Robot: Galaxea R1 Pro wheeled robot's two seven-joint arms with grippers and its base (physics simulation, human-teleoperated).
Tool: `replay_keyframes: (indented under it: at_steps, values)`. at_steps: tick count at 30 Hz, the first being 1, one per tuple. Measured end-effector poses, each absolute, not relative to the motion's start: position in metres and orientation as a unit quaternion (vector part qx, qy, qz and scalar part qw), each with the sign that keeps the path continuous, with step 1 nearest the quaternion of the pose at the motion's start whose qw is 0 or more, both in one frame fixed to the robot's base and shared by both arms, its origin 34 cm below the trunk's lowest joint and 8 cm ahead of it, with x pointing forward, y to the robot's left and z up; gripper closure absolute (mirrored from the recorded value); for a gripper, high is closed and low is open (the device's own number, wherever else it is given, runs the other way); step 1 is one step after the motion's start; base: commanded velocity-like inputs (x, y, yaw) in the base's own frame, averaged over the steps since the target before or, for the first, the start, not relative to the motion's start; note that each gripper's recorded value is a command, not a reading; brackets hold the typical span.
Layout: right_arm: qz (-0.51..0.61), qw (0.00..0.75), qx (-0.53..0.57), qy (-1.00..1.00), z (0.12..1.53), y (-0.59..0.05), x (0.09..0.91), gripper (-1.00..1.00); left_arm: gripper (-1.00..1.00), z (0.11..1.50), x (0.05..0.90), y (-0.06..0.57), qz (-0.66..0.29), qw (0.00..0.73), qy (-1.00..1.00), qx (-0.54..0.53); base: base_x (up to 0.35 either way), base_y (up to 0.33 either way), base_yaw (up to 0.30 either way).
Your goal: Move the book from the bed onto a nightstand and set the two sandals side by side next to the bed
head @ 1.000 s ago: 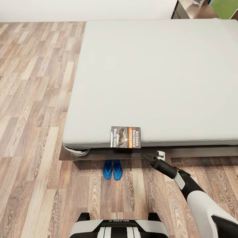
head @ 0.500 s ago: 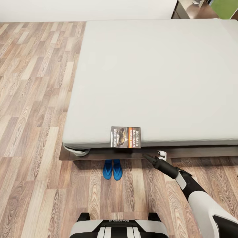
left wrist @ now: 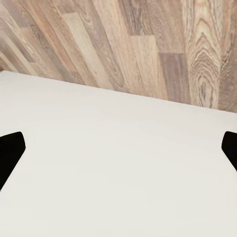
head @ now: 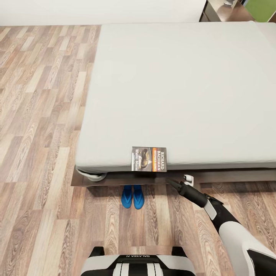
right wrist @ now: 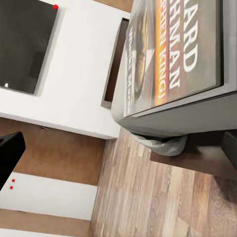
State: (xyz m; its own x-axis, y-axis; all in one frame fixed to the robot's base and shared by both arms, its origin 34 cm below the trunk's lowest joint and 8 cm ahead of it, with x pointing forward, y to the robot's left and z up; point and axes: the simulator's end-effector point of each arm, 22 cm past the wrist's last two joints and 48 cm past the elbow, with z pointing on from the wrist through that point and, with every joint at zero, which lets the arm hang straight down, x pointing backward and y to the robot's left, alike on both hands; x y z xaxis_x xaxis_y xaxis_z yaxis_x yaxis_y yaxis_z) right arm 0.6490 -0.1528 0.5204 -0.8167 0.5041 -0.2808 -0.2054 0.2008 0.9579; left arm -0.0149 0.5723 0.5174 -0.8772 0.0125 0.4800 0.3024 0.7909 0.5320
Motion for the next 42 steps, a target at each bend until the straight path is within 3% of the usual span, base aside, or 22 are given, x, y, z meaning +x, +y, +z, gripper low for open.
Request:
replay_keyframes:
  at_steps: [42]
  values:
    - [0.622, 0.286, 0.106, 0.722, 0.5197, -0.1559, 0.6492, -1.0, -1.0, 0.5182, -0.015, 0.5734, -0.312, 0.233, -0.917, -0.087, 0.0, 0.03, 0.0]
